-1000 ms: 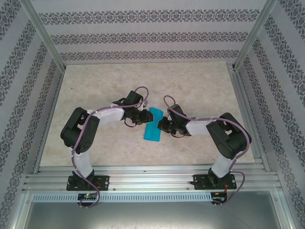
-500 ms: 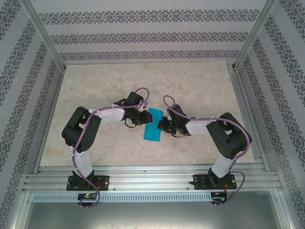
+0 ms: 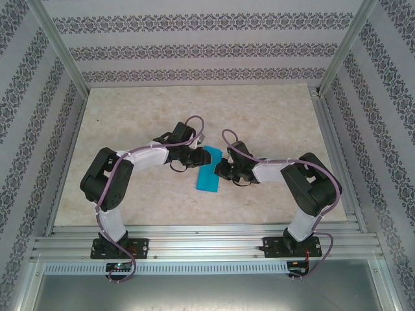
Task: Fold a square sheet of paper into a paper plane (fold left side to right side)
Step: First fold the square sheet of paper in half at the center of the table, then hold the square sheet of paper at the center of the table.
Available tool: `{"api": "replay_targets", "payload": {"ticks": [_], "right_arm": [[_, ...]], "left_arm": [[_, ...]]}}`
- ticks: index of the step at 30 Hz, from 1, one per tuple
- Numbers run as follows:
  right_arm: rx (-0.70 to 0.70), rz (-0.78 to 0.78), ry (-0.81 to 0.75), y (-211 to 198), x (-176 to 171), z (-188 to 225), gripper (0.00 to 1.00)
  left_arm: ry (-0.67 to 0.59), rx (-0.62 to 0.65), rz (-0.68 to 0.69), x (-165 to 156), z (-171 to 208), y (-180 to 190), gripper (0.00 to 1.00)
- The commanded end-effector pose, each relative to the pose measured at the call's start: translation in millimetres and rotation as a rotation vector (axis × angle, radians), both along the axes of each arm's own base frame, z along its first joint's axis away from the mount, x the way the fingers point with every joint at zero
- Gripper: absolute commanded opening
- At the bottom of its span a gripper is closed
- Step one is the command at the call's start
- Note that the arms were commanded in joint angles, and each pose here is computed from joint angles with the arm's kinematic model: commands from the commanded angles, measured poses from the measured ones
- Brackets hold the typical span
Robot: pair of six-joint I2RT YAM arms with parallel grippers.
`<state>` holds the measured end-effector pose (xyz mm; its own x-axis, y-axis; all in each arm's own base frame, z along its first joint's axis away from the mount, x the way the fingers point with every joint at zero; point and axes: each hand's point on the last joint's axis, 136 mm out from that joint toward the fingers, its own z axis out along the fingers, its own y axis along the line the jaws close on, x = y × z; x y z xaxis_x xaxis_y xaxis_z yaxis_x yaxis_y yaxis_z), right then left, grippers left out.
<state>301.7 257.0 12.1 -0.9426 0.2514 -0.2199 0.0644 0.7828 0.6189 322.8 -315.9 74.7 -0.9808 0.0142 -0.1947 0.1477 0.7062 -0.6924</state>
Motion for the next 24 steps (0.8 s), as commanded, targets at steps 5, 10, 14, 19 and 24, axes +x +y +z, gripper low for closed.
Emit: {"api": "replay_targets", "payload": {"ticks": [5,10,14,19,24], "right_arm": [[-0.121,-0.008,0.107,-22,-20,-36,0.07],[-0.122,-0.009,0.110,-23,-20,-38,0.07],[-0.125,-0.007,0.112,-23,-21,-38,0.07],[-0.133,-0.007,0.118,-25,-23,-40,0.07],[-0.133,-0.006,0.123,-25,-23,-42,0.07]], "left_arm": [[0.015,0.036,-0.030,-1,-22,-9,0.26],[0.032,0.140,-0.011,-2,-42,10,0.25],[0.041,0.185,0.000,-2,-52,23,0.25],[0.052,0.222,0.026,0,-64,43,0.24],[0.076,0.233,0.035,-5,-77,57,0.24]]}}
